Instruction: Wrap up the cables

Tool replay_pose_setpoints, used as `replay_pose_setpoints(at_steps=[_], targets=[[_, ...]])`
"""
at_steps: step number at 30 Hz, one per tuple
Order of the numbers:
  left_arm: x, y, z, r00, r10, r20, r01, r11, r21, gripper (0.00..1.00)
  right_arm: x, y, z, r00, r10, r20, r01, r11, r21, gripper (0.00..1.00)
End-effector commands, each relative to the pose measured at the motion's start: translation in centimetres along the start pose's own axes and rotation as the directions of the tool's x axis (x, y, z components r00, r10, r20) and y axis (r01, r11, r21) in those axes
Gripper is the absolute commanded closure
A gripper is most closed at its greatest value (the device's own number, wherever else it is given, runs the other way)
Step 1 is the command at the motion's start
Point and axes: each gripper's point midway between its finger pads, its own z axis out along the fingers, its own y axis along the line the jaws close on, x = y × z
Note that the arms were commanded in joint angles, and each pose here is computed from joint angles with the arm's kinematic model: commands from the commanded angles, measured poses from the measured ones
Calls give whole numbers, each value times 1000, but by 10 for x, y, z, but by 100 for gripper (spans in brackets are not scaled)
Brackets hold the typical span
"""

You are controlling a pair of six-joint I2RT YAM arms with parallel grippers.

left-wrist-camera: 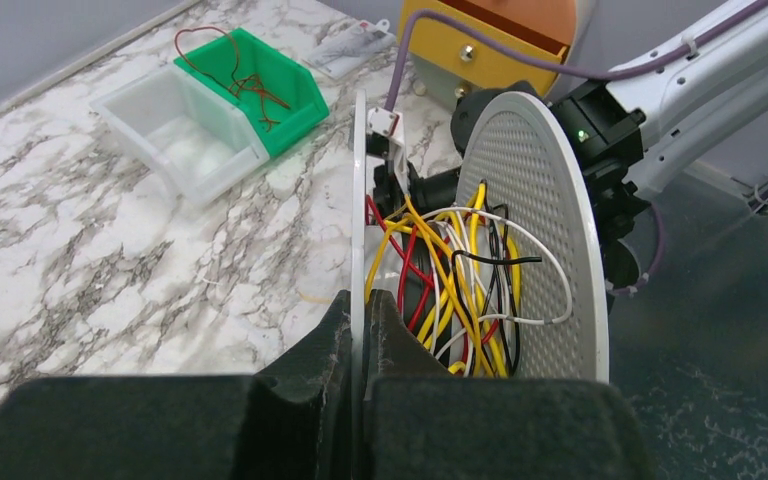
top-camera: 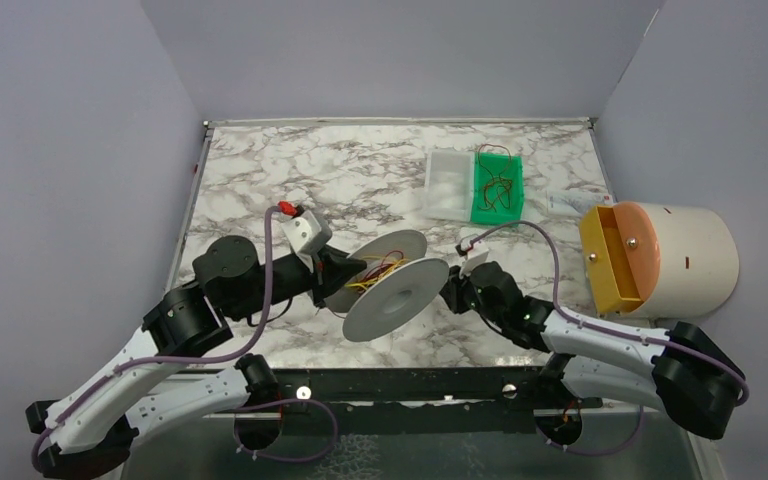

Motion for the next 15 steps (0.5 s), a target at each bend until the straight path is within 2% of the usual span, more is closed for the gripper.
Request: replay_pose_setpoints(at_steps=[1,10,11,13,15], targets=[[-68,-2,-24,969,-10,247,17,999,-27,100,8,11,-3,997,82,-2,-82,994,-68,86],[-88,17,-34,939,-35,343,84,988,-130,100,38,17,-10,987,142,-79,-151,981,-125,87],[-89,19,-34,935,-38,351,92,986,-137,100,42,18,-10,985,150,-88,-161,978,-133,88],[-92,22,-33,929,-45,366,109,982,-154,100,49,21,-12,981,165,-103,-180,972,-153,98],[-95,29,-32,922,-54,383,134,974,-184,100,57,23,-13,975,183,-126,-203,964,-170,99]])
